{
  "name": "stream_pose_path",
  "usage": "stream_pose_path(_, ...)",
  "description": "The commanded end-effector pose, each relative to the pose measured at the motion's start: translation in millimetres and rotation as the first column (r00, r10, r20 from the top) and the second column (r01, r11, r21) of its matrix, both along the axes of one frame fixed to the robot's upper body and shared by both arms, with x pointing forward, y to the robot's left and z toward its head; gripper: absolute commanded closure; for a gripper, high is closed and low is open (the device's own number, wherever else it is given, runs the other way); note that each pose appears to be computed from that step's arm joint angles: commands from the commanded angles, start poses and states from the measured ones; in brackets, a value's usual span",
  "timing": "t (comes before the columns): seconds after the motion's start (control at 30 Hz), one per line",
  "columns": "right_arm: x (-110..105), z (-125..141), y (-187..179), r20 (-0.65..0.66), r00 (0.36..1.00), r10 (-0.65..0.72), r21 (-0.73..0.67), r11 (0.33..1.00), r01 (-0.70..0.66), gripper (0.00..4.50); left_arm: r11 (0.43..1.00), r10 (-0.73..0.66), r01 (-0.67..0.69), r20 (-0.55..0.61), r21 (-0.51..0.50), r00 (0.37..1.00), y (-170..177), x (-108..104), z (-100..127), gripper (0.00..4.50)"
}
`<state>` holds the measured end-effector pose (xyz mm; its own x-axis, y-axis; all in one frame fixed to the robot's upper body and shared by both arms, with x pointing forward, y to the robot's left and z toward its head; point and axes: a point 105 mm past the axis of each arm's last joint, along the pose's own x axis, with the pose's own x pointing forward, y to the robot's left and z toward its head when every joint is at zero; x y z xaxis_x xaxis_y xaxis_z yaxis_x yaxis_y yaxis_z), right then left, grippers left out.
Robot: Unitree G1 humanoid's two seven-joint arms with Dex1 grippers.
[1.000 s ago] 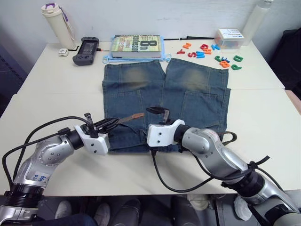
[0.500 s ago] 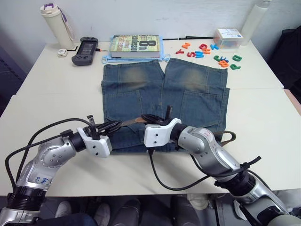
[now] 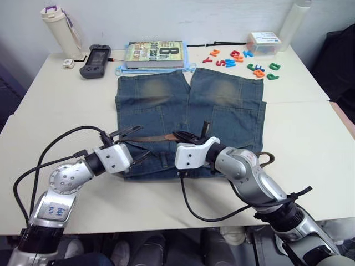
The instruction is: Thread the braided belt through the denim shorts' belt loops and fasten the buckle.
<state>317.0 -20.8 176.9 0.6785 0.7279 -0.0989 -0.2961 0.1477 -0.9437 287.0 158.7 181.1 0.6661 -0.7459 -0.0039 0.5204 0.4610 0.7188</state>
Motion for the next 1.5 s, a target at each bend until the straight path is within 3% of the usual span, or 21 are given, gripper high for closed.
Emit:
stream_pose_path(0.03, 7, 3, -7, 0.052, 0.998, -0.036, -0.013, 0.999, 0.037, 4.50, 0.960, -0.017, -0.031, -0.171, -0.278, 0.985, 9, -15, 35, 0.89)
stream_pose_path(0.13, 12, 3, -7, 0.063, 0.997, -0.054, -0.007, 0.998, 0.055, 4.50, 0.842, -0.137, -0.158, -0.487, -0.516, 0.863, 8, -33, 24, 0.89)
stream_pose_path(0.2, 12, 1, -6, 0.066, 0.996, -0.054, -0.006, 0.999, 0.054, 4.50, 0.629, -0.391, -0.317, -0.641, -0.710, 0.660, -4, -54, 17, 0.89)
stream_pose_path(0.27, 11, 0, -2, 0.066, 0.997, -0.046, -0.006, 0.999, 0.046, 4.50, 0.448, -0.536, -0.506, -0.675, -0.737, 0.507, -7, -65, 10, 0.89)
stream_pose_path(0.33, 10, 1, 1, 0.062, 0.997, -0.034, 0.000, 0.999, 0.034, 4.50, 0.352, -0.610, -0.610, -0.668, -0.710, 0.426, -16, -75, -4, 0.89)
stream_pose_path(0.43, 7, 3, 5, 0.060, 0.998, -0.012, -0.001, 1.000, 0.012, 4.50, 0.182, -0.663, -0.703, -0.613, -0.688, 0.429, -25, -71, -11, 0.89)
stream_pose_path(0.5, 3, 3, 5, 0.071, 0.997, 0.012, -0.029, 1.000, -0.010, 4.50, 0.027, -0.654, -0.782, -0.603, -0.623, 0.457, -13, -51, -21, 0.89)
stream_pose_path(0.6, -2, 0, 4, 0.088, 0.995, 0.043, -0.086, 0.996, -0.035, 4.50, -0.085, -0.666, -0.815, -0.576, -0.573, 0.474, -9, -36, -23, 0.89)
stream_pose_path(0.8, -4, -3, 0, 0.107, 0.992, 0.061, -0.135, 0.990, -0.046, 4.50, -0.186, -0.696, -0.815, -0.511, -0.549, 0.504, -12, -27, -10, 0.89)
stream_pose_path(0.97, -4, -1, 3, 0.112, 0.991, 0.068, -0.129, 0.990, -0.053, 4.50, -0.215, -0.690, -0.827, -0.518, -0.519, 0.505, -5, -20, -14, 0.89)
stream_pose_path(1.07, -3, 0, 4, 0.114, 0.991, 0.066, -0.126, 0.991, -0.051, 4.50, -0.191, -0.690, -0.833, -0.533, -0.519, 0.490, -6, -19, -16, 0.89)
stream_pose_path(1.2, -4, 2, 5, 0.124, 0.990, 0.067, -0.123, 0.991, -0.052, 4.50, -0.178, -0.695, -0.832, -0.532, -0.525, 0.484, -7, -17, -17, 2.07)
stream_pose_path(1.37, -5, 5, 6, 0.134, 0.988, 0.070, -0.111, 0.992, -0.056, 4.50, -0.139, -0.693, -0.835, -0.550, -0.533, 0.467, -8, -16, -19, 4.28)
stream_pose_path(1.5, -6, 7, 7, 0.141, 0.987, 0.075, -0.102, 0.993, -0.061, 4.50, -0.121, -0.693, -0.829, -0.552, -0.545, 0.464, -7, -13, -19, 4.41)
